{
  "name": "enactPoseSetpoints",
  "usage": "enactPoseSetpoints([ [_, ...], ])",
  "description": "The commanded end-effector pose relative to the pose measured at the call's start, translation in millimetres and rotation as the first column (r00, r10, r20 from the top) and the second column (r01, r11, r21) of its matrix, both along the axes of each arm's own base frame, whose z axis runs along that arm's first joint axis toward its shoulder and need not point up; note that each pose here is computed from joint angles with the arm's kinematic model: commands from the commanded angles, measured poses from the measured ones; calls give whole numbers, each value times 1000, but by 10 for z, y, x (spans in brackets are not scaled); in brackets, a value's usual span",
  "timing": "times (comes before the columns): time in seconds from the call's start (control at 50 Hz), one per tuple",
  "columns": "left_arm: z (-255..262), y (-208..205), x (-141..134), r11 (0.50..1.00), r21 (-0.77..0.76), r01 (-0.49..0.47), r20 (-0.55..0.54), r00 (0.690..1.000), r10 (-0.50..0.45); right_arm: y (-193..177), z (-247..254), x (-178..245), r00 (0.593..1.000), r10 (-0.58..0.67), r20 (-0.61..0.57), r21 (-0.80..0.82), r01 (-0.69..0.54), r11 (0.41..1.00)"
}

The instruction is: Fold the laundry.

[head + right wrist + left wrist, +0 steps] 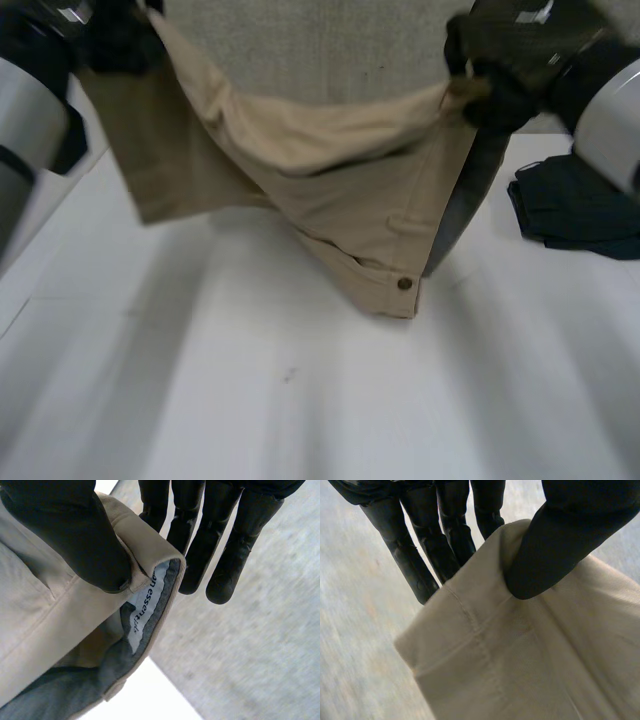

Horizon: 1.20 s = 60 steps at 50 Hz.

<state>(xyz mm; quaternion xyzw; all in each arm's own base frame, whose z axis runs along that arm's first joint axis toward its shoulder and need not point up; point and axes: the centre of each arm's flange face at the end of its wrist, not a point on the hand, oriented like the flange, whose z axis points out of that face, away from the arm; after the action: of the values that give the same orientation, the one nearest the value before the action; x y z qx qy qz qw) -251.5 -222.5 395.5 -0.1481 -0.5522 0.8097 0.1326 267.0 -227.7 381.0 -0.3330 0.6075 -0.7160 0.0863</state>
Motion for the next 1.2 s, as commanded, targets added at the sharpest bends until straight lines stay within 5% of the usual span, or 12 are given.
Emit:
enactPoseSetpoints([
  [0.02,542,386,168,991,-133,0,-55,998,-7,323,470,-136,998,37,53,-130,-30,991],
  [0.18,714,384,198,985,-171,-14,-70,998,2,317,576,-160,997,49,66,-139,-40,990],
  [0.38,-257,-665,-225,997,51,-51,120,992,44,-688,-343,140,1000,0,-7,104,0,995],
  [0.52,-910,-1393,-577,996,2,-86,232,969,83,-1349,-937,323,990,-136,-26,113,138,984],
  [0.7,-1374,-1775,-791,993,-85,-88,227,968,105,-1750,-1369,418,977,-211,5,32,211,977],
  [0.9,-1484,-1467,-678,996,2,-91,269,959,87,-1533,-1095,202,957,-276,-86,3,277,961],
  [1.04,-1526,-856,-422,987,129,-100,339,940,51,-979,-1144,87,956,-127,-264,69,150,986],
  [1.2,-1912,11,-96,905,409,-115,467,879,-99,-294,-1609,-261,887,102,-450,352,71,933],
])
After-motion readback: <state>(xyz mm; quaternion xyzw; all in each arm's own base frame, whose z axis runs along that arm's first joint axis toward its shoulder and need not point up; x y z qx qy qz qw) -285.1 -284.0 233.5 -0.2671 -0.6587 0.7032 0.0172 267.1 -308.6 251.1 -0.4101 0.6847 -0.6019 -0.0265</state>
